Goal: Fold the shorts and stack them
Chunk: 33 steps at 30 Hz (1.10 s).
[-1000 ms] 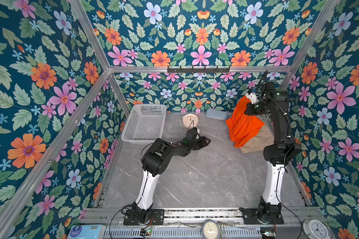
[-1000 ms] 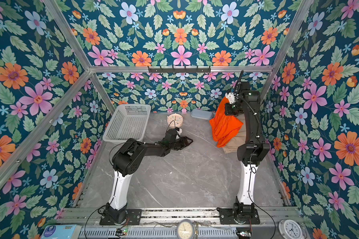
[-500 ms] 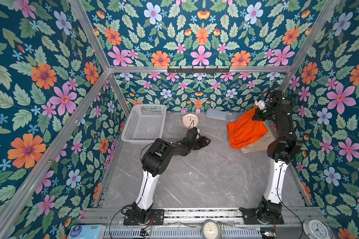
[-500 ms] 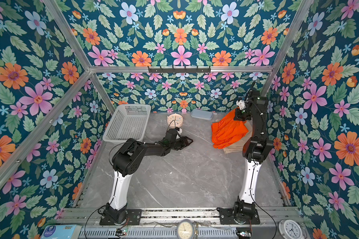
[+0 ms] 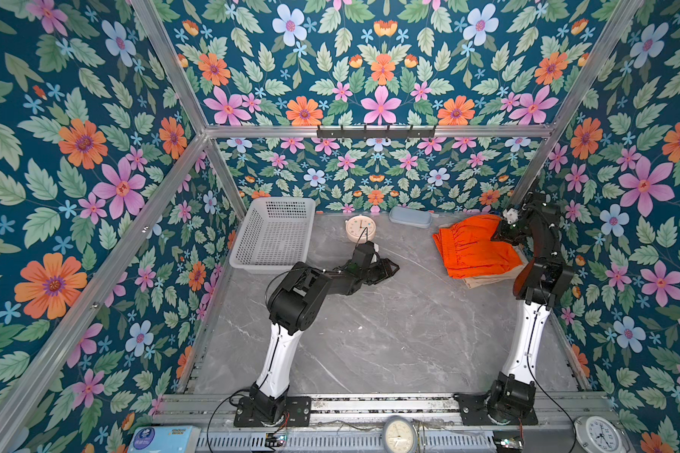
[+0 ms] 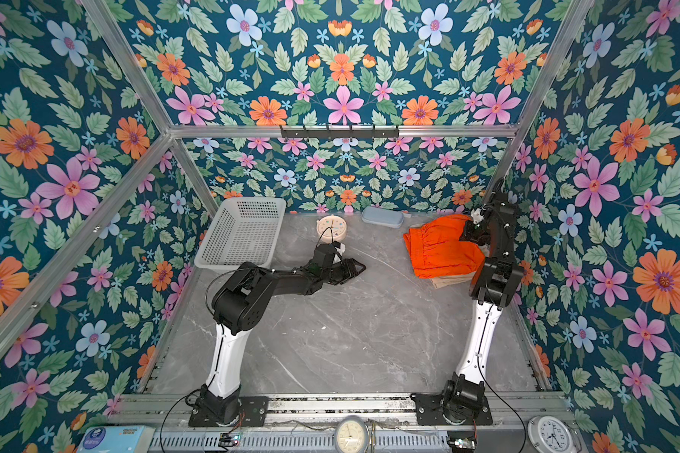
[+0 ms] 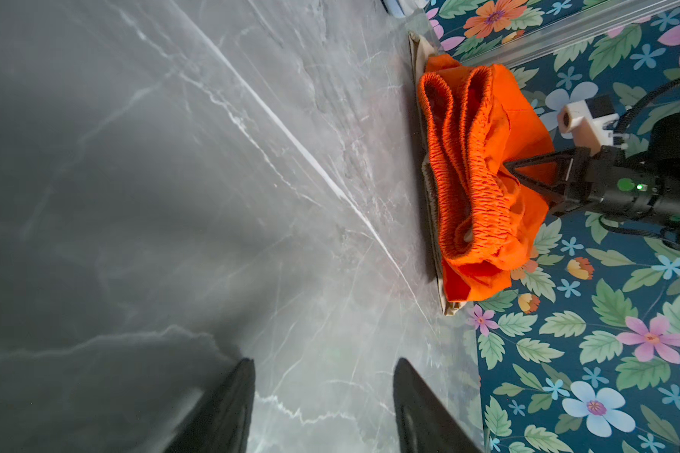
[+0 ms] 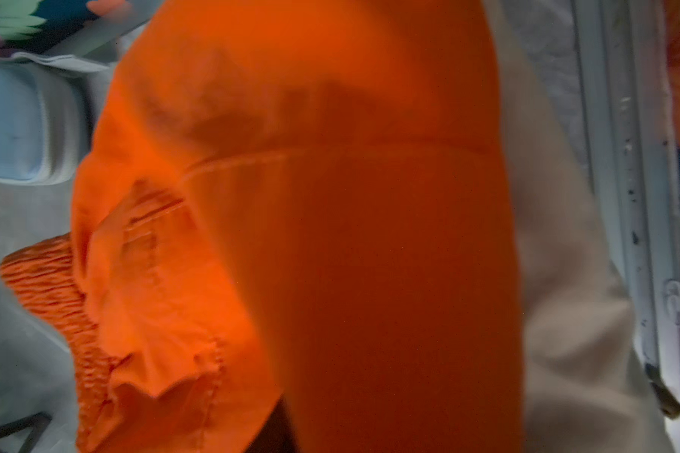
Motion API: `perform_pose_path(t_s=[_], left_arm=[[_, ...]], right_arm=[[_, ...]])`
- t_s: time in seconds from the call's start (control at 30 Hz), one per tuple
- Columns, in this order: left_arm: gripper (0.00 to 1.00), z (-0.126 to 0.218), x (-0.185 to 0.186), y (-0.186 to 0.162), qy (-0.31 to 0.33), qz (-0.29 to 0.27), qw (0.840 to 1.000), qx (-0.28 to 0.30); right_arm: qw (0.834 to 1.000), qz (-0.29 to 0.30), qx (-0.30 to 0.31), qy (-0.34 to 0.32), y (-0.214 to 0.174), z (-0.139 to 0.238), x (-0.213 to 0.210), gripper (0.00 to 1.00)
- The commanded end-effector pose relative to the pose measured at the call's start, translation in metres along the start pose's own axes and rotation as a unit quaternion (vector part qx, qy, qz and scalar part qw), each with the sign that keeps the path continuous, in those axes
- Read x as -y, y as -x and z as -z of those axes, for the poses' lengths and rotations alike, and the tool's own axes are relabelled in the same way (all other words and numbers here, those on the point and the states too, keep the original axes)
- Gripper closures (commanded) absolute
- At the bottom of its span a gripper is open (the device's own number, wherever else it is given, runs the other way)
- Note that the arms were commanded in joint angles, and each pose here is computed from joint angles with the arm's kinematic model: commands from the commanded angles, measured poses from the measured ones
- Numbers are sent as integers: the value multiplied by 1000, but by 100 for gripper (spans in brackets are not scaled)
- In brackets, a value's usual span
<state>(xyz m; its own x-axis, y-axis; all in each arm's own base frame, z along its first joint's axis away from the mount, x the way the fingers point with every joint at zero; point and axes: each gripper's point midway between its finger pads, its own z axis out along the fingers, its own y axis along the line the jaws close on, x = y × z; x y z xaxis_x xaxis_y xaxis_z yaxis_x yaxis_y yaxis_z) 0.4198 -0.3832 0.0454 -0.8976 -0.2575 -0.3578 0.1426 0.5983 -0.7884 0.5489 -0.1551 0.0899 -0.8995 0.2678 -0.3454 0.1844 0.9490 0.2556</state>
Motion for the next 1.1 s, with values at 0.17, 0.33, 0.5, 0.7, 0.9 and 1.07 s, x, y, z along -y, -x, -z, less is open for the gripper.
perform_pose_path(t_s=[0.17, 0.33, 0.5, 0.7, 0.9, 1.07], left_arm=[[37, 28, 2, 9, 61, -32, 998, 7], [33, 81, 31, 44, 95, -114, 985, 84], [28, 168, 38, 81, 181, -189, 945, 196], [17, 289, 0, 97, 313, -220, 858, 344], [0, 371, -63, 80, 412, -211, 770, 439], [0, 401, -102, 65, 465, -226, 716, 469]], right_arm=[[993, -30, 93, -67, 35, 46, 9, 1], [976, -10, 171, -137, 46, 113, 2, 1], [959, 6, 245, -141, 33, 171, -27, 1], [934, 51, 348, -71, -14, 208, -93, 1], [908, 63, 412, 45, -83, 186, -133, 1], [914, 93, 391, 63, -131, 132, -144, 1]])
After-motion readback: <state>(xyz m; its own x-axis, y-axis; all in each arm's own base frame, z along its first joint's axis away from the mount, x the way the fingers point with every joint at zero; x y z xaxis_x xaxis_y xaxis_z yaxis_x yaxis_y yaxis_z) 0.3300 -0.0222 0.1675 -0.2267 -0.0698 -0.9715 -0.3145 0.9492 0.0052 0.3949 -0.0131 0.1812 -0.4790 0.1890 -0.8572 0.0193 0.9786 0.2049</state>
